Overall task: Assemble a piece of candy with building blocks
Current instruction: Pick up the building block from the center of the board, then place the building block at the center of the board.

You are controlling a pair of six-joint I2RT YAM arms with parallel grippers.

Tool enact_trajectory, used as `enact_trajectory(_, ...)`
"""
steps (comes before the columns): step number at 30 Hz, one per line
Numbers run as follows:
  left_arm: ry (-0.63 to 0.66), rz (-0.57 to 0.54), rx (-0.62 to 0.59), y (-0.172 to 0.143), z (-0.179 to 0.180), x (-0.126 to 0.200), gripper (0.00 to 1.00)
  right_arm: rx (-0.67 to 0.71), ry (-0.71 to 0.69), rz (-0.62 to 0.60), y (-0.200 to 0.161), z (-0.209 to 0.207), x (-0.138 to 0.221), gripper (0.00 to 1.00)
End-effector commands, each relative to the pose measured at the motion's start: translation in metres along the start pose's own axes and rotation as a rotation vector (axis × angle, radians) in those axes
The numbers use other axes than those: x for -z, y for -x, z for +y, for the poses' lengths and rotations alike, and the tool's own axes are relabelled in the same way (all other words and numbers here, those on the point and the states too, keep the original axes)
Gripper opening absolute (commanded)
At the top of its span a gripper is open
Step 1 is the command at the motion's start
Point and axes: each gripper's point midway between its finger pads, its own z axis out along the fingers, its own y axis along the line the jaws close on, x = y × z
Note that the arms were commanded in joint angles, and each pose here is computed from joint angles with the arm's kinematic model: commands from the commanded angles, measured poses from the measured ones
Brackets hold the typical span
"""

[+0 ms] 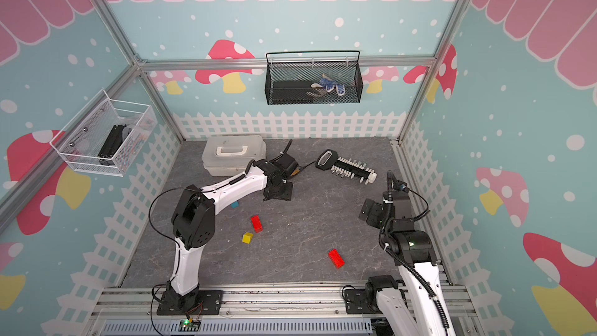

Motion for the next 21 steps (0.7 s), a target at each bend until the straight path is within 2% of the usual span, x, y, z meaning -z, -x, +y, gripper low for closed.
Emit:
enact_trajectory(1, -0.027, 0.034, 0.030, -0.011, -0.015, -0.008, 0.45, -0.003, 0.010, 0.001, -0.003, 0.002, -0.002, 1.00)
enact_trajectory(21, 0.110, 0.034, 0.033, -0.014, 0.011, -0.038, 0.51, 0.006, 0.002, 0.013, -0.009, 0.000, -0.008, 1.00)
